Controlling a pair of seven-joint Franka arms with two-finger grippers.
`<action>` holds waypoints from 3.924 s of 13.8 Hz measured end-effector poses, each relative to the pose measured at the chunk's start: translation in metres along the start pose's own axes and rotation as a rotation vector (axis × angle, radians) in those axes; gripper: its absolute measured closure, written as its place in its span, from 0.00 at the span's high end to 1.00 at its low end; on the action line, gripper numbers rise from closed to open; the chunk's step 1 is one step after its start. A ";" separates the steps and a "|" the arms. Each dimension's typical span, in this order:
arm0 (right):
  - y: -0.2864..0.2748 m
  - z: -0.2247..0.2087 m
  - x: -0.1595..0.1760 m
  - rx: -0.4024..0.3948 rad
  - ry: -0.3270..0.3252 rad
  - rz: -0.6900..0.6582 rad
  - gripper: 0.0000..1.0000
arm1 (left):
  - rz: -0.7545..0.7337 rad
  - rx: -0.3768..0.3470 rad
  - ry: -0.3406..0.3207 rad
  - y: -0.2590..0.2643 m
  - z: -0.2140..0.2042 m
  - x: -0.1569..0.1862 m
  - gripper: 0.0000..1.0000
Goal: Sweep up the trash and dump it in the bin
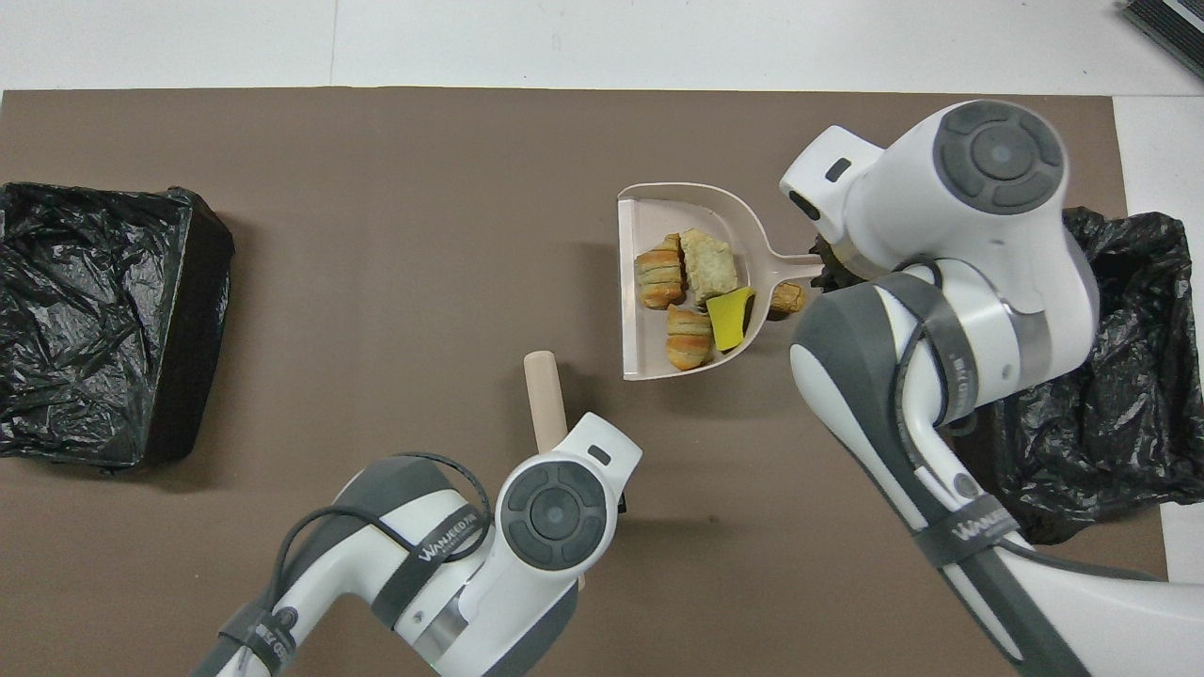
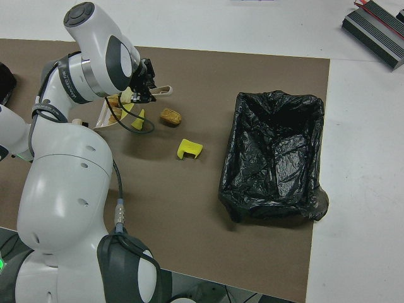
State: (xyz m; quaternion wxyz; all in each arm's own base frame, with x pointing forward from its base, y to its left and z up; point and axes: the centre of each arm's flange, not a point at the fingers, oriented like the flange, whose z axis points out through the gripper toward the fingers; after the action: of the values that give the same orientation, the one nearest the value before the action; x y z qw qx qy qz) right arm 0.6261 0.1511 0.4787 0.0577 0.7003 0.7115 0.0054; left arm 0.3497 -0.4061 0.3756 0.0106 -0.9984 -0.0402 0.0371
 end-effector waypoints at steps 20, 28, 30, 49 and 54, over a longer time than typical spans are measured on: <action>-0.073 -0.064 -0.444 0.130 -0.269 -0.036 0.31 | 0.050 -0.090 0.043 0.057 -0.012 -0.052 1.00; -0.075 -0.047 -0.348 0.188 -0.672 -0.130 0.31 | 0.282 -0.049 0.194 -0.149 -0.214 0.158 1.00; -0.079 -0.055 -0.341 0.219 -0.735 -0.150 0.31 | 0.289 -0.040 0.214 -0.209 -0.259 0.177 1.00; -0.084 -0.122 -0.297 0.208 -0.534 -0.027 0.31 | 0.342 -0.004 0.160 -0.347 -0.335 0.174 1.00; -0.089 -0.164 -0.299 0.166 -0.523 0.010 0.31 | 0.341 -0.004 0.159 -0.347 -0.335 0.174 1.00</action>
State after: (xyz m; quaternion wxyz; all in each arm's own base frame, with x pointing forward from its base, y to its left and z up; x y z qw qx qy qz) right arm 0.5265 -0.1371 0.6558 0.1818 0.6838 0.6669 -0.2338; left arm 0.5200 -0.0519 0.7053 0.0052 -0.9906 0.1308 -0.0407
